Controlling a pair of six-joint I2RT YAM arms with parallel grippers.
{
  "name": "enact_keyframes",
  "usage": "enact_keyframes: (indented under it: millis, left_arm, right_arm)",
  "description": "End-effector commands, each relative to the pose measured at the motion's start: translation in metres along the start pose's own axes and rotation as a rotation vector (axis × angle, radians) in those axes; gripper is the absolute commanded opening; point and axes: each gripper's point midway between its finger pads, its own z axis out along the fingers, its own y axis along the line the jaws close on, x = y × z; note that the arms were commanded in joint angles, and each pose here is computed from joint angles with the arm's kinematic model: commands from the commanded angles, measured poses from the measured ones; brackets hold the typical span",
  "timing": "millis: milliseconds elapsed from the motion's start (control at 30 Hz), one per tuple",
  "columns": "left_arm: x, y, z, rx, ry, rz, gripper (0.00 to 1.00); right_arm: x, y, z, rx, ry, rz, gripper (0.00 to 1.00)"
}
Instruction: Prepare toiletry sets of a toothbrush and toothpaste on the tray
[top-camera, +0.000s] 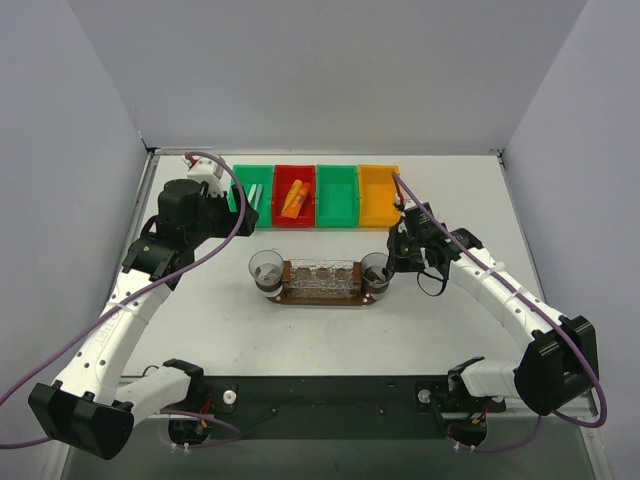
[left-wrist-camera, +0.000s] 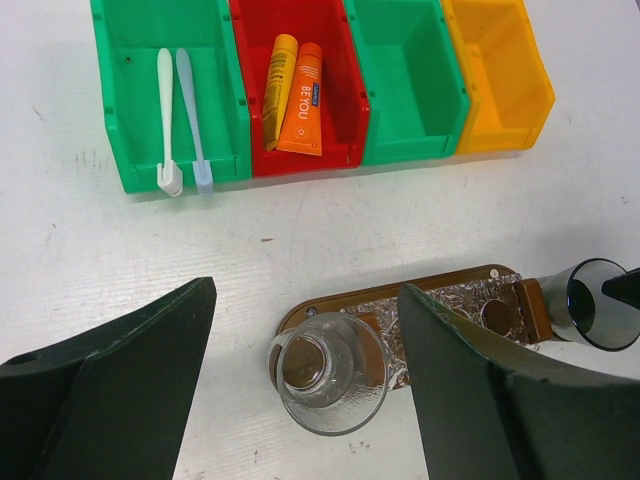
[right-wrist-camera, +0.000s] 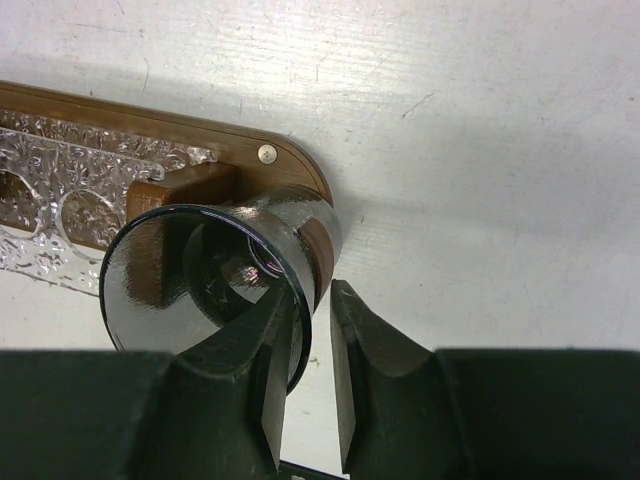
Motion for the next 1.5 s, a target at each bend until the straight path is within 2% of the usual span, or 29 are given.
enact_keyframes:
  millis: [0,400,567,1167,1300,1467]
  left_arm:
    - [-0.008,-0.001,-0.004,0.0,-0.031,0.006,0.84]
    - [-0.007,0.0,-0.005,-0.002,-0.03,0.006,0.84]
    - [-0.007,0.0,-0.006,-0.005,-0.031,0.006,0.84]
    - [-0.008,-0.001,-0.005,0.001,-0.03,0.014,0.84]
    - [-0.007,-0.004,-0.002,0.013,-0.02,0.045,0.84]
    - [-0.008,-0.018,0.004,0.051,0.0,0.098,0.84]
  right_arm:
    - [-0.002,-0.002,-0.001,0.021,-0.018,-0.002,0.19]
    - [-0.003,-0.002,-0.002,0.03,-0.024,0.002,0.32]
    - [-0.003,-0.003,-0.003,0.034,-0.028,0.012,0.43]
    - [-0.018,0.002,-0.014,0.014,-0.09,0.037,0.5]
    - [-0.027,0.008,-0.021,-0.007,-0.119,0.041,0.51]
    - [-0.059,0.013,-0.04,-0.008,-0.206,0.038,0.51]
